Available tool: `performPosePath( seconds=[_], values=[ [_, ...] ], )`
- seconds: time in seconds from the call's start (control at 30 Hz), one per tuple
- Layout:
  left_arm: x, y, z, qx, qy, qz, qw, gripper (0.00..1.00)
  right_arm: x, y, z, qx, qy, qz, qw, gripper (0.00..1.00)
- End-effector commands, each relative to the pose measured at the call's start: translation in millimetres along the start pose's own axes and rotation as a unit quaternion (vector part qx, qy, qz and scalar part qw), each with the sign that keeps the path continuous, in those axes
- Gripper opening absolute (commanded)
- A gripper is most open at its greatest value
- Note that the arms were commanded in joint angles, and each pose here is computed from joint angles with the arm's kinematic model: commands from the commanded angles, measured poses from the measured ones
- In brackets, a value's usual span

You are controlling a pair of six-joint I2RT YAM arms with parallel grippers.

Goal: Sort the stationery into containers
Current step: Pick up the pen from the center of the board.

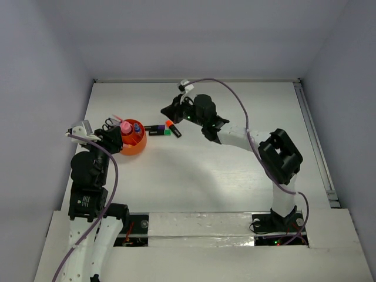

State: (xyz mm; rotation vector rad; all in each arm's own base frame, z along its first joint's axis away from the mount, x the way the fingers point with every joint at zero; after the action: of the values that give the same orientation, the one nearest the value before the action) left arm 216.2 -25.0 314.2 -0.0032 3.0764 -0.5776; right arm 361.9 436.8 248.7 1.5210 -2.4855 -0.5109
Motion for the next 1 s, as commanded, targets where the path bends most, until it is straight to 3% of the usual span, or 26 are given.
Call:
performPosePath(
  seconds=[0.0, 0.13, 0.23, 0.5, 0.73, 0.97],
  values=[
    [2, -11, -16, 0.001, -0.03, 0.028, 0.999, 0.25, 18, -61, 39, -0.026, 0.108, 0.144, 0.983, 0.1],
    [2, -10, -16, 0.001, -0.033, 0.026, 0.999, 0.26, 33, -102, 64, -0.017, 0.19, 0.219, 0.957, 0.48],
    [1, -12, -14, 0.0, -0.028, 0.033, 0.999, 0.28, 27, -120, 71, -0.001, 0.235, 0.239, 0.942, 0.61],
    [4, -13, -15, 0.001, -0.031, 0.04, 0.999, 0.45, 1, -147, 98, 0.006, 0.299, 0.248, 0.922, 0.63],
    [4, -15, -15, 0.001, -0.031, 0.044, 0.999, 0.46, -14, -163, 105, 0.022, 0.321, 0.259, 0.911, 0.65],
    [4, -15, -14, 0.002, -0.031, 0.045, 0.999, 0.46, -21, -162, 113, 0.013, 0.32, 0.239, 0.917, 0.66]
  ],
)
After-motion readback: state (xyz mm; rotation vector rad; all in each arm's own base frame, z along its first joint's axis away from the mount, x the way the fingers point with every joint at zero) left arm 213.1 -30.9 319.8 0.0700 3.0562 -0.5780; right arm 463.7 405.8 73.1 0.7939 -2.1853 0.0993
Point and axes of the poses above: each gripper's point midway between its finger pads, its own x axis back along the fingers, its own y axis along the line the jaws close on, z = x × y, the point moved 3 cm from there along x, back along the fingers, and after that the axes turned 4 degrees about -x, right-handed, at the moved point
